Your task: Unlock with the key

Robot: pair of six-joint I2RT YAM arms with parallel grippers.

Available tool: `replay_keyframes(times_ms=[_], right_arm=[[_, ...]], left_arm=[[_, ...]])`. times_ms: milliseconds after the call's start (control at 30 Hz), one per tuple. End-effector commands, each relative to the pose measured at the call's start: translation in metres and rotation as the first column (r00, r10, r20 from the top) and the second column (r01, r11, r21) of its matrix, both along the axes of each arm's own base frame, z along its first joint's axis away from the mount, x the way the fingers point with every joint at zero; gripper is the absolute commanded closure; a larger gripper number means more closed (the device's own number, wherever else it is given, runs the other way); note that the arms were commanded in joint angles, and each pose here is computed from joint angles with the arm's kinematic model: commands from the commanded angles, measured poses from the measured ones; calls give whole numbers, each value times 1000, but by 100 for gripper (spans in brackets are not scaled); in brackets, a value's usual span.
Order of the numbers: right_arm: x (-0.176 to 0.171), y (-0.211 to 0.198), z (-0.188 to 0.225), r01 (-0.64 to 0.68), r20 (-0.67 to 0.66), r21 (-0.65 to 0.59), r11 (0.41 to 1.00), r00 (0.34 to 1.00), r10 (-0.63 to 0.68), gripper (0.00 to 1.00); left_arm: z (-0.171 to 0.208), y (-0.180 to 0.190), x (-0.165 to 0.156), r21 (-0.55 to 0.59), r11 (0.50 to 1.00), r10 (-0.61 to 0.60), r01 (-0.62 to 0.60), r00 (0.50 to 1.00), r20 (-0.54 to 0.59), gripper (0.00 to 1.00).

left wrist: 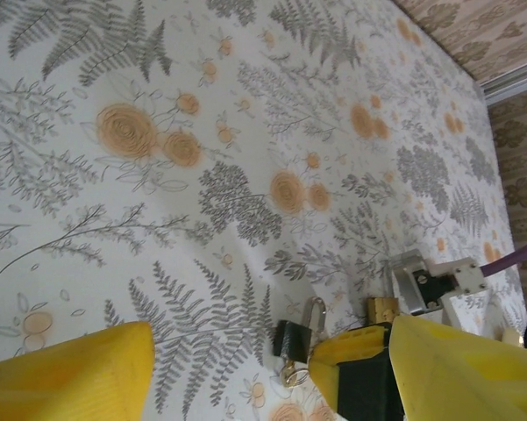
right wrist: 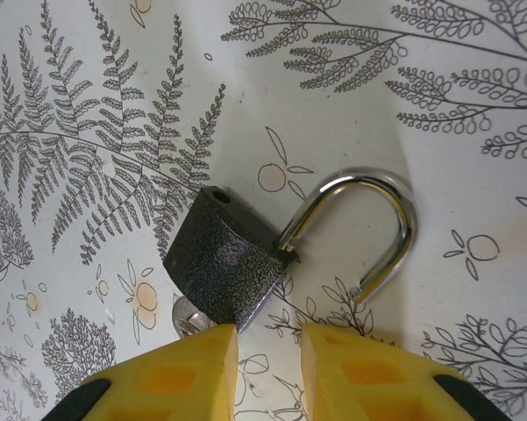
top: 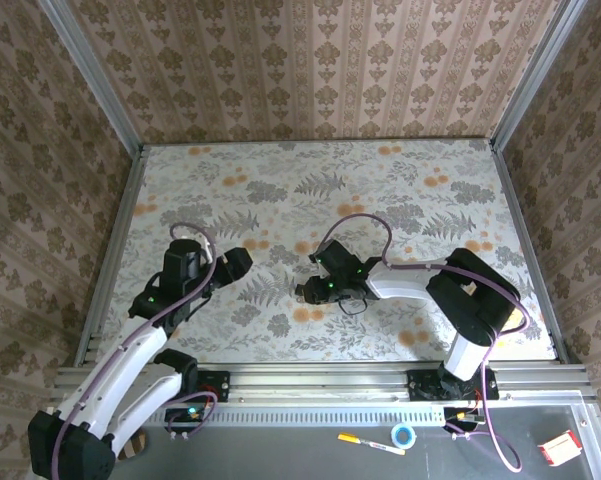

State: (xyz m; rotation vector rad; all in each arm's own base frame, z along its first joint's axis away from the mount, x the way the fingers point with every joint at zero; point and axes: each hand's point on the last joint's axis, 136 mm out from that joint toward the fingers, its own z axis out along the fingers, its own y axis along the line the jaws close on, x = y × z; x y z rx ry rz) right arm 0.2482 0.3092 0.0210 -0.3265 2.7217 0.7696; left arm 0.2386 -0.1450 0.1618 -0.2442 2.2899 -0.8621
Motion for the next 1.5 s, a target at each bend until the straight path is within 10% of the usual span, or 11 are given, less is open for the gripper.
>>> replay_keyframes(times_ms=[0,1067,1467], right_arm=[[4,14,3,-29,47,10,1000,998,28,73],[-44,55,33,-183,30,15,983,983,182,64],[-17,-23,91,40,255,-123,992,967,-7,26]], left_arm=[[-7,3,-6,21,1000,-15,15,1000,-21,28],[-51,-5,-13,24,999,-31,34,995,-95,31],[-40,-14,-14,169,978,-122,123,992,-17,28]])
